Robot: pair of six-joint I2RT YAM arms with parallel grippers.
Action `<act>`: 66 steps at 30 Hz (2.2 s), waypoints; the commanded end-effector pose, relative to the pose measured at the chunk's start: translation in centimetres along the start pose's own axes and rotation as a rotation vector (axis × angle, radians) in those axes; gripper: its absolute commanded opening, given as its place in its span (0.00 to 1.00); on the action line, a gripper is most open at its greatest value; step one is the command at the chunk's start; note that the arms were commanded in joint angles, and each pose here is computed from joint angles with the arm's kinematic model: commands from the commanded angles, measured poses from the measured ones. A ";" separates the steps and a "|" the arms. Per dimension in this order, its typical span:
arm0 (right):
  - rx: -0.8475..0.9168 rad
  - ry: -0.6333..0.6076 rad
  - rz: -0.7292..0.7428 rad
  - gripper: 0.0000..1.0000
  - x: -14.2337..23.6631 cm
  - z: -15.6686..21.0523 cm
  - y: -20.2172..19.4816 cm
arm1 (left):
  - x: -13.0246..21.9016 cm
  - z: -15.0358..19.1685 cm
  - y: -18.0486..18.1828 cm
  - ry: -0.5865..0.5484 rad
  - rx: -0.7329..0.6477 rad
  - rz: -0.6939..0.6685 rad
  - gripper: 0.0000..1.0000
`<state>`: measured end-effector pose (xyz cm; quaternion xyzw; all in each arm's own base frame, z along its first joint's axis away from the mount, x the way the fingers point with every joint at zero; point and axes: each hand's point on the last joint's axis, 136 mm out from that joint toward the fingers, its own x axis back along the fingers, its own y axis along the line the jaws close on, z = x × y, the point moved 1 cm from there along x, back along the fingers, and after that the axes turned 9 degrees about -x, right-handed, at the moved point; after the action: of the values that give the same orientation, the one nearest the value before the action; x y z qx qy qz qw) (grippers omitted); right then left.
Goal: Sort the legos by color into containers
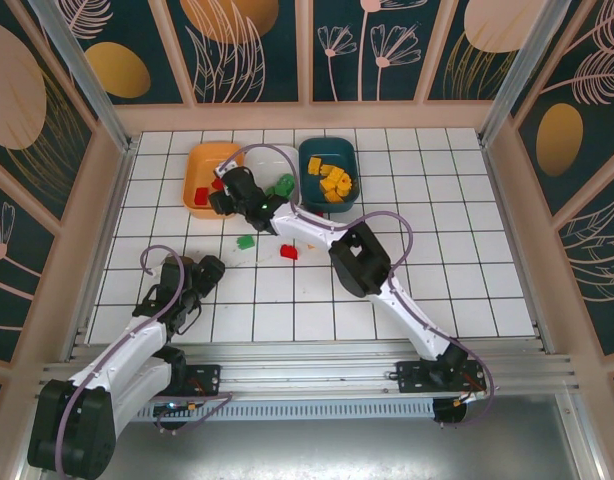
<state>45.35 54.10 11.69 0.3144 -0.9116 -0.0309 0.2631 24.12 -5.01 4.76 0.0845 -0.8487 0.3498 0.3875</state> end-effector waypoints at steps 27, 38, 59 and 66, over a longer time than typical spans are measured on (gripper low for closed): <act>-0.538 -0.063 0.342 0.77 21.9 2.7 -21.1 | -3.8 2.5 -15.4 0.122 -0.758 -0.033 0.94; -0.626 -0.062 0.479 0.77 29.3 8.3 -27.3 | -7.0 8.2 -18.6 0.243 -1.020 -0.121 0.87; -0.626 -0.064 0.460 0.74 29.6 8.3 -27.4 | -10.8 9.8 -18.5 0.234 -1.079 -0.146 0.61; -0.621 -0.067 0.452 0.73 29.8 8.0 -27.1 | -10.2 9.7 -18.3 0.243 -1.069 -0.138 0.46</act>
<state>36.66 13.94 11.40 0.0027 -0.9112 -0.2450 0.3311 32.95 -26.70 2.65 -0.1145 -0.8510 -0.1436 0.4920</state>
